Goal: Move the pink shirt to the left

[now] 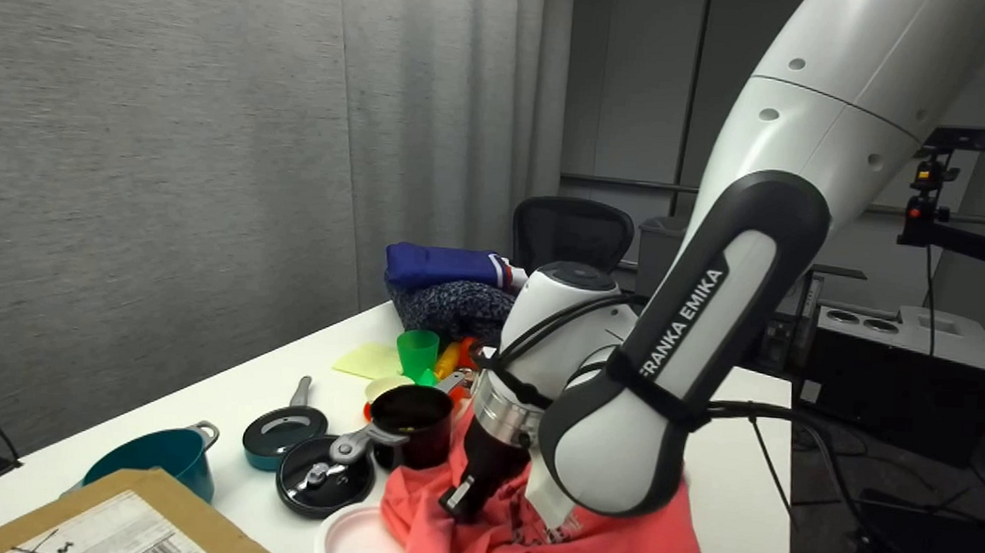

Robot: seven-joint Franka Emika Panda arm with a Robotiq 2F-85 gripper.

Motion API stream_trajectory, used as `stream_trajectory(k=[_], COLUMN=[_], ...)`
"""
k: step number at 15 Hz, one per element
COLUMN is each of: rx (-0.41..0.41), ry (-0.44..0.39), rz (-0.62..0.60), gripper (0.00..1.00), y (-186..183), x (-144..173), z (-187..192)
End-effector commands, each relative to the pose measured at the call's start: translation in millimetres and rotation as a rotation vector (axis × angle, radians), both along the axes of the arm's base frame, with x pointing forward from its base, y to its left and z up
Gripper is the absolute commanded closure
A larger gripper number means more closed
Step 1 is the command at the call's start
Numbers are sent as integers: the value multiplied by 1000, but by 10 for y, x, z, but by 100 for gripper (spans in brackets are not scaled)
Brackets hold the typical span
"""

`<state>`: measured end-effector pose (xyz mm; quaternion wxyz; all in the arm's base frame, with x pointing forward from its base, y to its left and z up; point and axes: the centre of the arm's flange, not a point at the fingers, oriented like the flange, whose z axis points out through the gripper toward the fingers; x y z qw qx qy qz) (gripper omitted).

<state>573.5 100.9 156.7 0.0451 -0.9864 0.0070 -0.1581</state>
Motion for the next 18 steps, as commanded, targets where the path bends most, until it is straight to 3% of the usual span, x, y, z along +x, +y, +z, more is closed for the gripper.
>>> stream_trajectory(k=[1, 4, 5, 6, 8, 15, 18], rx=[-15, -34, -42, -46, -61, -62, -90], ry=[-6, 12, 23, 34, 45, 5, 23], rz=[7, -14, -36, -52, -91, -219, -280], gripper=[100, 100, 74, 73, 60, 5, 0], y=[-93, -401, -536, -649, -897, -1684, -1957], x=[-41, -222, -275, -307, -379, -549, -605], z=[-56, -50, -44, -25, 54, 405, 468])
